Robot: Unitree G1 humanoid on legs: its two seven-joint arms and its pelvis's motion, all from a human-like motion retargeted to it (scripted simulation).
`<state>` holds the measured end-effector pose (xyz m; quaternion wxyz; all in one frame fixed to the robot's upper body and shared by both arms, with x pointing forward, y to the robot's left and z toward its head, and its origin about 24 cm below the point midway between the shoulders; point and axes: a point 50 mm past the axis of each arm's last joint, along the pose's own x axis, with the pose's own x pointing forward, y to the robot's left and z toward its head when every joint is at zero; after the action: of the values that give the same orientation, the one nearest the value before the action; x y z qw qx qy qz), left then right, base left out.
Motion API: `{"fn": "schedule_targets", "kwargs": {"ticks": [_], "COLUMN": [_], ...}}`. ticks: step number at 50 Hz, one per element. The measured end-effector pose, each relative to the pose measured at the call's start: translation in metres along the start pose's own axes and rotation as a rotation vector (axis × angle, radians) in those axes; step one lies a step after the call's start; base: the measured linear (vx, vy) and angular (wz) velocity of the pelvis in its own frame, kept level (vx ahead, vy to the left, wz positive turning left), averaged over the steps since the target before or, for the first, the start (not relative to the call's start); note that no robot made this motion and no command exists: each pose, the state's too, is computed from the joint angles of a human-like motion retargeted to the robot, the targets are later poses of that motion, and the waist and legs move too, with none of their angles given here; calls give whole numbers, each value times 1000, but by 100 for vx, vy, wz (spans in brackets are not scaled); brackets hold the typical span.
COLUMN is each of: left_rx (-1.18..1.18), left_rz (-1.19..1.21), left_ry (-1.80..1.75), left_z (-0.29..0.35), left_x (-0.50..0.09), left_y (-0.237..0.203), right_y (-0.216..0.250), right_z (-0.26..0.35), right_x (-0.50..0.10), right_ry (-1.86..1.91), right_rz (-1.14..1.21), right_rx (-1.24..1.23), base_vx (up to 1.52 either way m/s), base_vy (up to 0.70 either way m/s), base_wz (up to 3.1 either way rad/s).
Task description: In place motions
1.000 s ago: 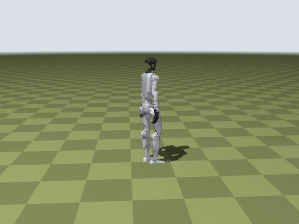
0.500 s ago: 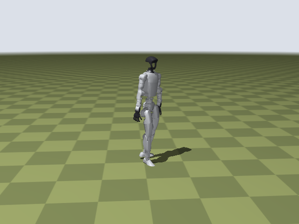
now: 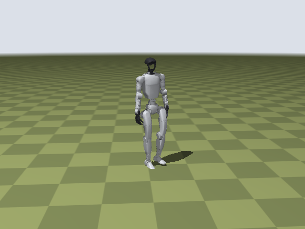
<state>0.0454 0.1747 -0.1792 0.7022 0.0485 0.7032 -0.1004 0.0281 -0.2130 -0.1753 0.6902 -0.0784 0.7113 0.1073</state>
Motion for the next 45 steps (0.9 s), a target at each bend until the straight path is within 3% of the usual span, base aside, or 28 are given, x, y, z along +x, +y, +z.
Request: {"fn": "schedule_targets", "kwargs": {"ticks": [6, 15, 35, 45], "left_rx": [-68, -248, -47, -80], "left_rz": [30, 34, 76, 109], "left_ry": [65, 104, -97, 66], "left_z": [-20, -40, 34, -1], "left_x": [-1, -2, -8, -6], "left_y": [7, 13, 24, 23], "right_y": [14, 14, 0, -11], "right_z": [-9, -20, -20, -52], "right_x": [3, 3, 0, -4], "right_ry": [11, 85, 69, 155], "right_rz": [62, 52, 15, -57], "right_rx": [133, 6, -8, -29], "base_vx": [16, 11, -1, 14], "base_vy": [-1, -4, -12, 4], "base_wz": [-2, 11, 186, 338]}}
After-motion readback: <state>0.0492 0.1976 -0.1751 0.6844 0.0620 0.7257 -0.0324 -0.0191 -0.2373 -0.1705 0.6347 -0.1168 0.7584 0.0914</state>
